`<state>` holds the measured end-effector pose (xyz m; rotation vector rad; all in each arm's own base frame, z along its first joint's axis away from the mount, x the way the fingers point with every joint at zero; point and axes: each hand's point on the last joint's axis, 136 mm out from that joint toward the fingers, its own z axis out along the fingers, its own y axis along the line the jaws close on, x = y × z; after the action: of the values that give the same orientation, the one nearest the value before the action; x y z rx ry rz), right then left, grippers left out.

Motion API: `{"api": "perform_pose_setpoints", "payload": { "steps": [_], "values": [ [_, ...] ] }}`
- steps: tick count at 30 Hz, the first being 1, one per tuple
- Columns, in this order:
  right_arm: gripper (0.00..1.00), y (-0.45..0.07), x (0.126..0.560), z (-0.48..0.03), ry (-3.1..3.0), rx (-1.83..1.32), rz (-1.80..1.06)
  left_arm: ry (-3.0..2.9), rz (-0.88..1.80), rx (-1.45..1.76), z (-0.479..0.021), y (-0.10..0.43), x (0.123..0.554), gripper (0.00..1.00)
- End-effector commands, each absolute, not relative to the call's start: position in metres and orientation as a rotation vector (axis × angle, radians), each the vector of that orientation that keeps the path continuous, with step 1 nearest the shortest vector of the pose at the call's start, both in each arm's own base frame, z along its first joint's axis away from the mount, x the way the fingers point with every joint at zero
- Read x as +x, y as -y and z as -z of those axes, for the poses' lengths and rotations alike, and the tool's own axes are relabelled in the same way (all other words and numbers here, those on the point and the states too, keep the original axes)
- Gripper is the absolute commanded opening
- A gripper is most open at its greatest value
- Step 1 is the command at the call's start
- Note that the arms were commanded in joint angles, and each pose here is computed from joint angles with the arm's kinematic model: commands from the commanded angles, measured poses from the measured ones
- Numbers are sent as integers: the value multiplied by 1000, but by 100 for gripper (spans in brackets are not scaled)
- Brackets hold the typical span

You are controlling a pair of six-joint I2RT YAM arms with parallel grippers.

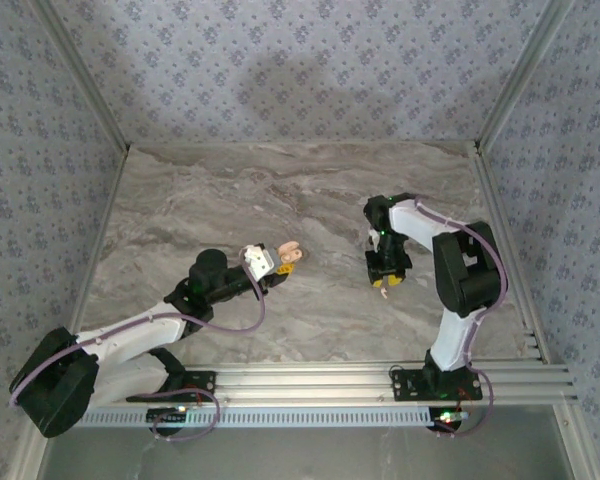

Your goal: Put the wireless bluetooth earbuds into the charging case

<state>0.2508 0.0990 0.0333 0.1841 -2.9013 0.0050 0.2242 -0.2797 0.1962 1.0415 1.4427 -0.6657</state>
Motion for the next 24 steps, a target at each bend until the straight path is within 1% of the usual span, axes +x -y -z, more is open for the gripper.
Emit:
{"api": "perform_pose_setpoints", "payload": {
  "steps": [1,6,9,13,18,24],
  "values": [
    [36,-98,249,-32,2865,196,-2,-1421,651,1033,-202,277,225,12],
    [36,-95,244,-27,2843,190,-23,-1426,650,1034,-201,277,225,12],
    [33,-93,238,-25,2822,186,-27,-1422,649,1032,-202,277,226,12],
    [33,-90,235,-22,2805,187,-46,-1423,656,1032,-201,279,226,12],
    [31,-91,237,-21,2815,187,-41,-1423,654,1030,-202,278,226,12],
    [30,-92,241,-17,2825,184,-26,-1424,652,1031,-202,277,225,12]
  ]
}}
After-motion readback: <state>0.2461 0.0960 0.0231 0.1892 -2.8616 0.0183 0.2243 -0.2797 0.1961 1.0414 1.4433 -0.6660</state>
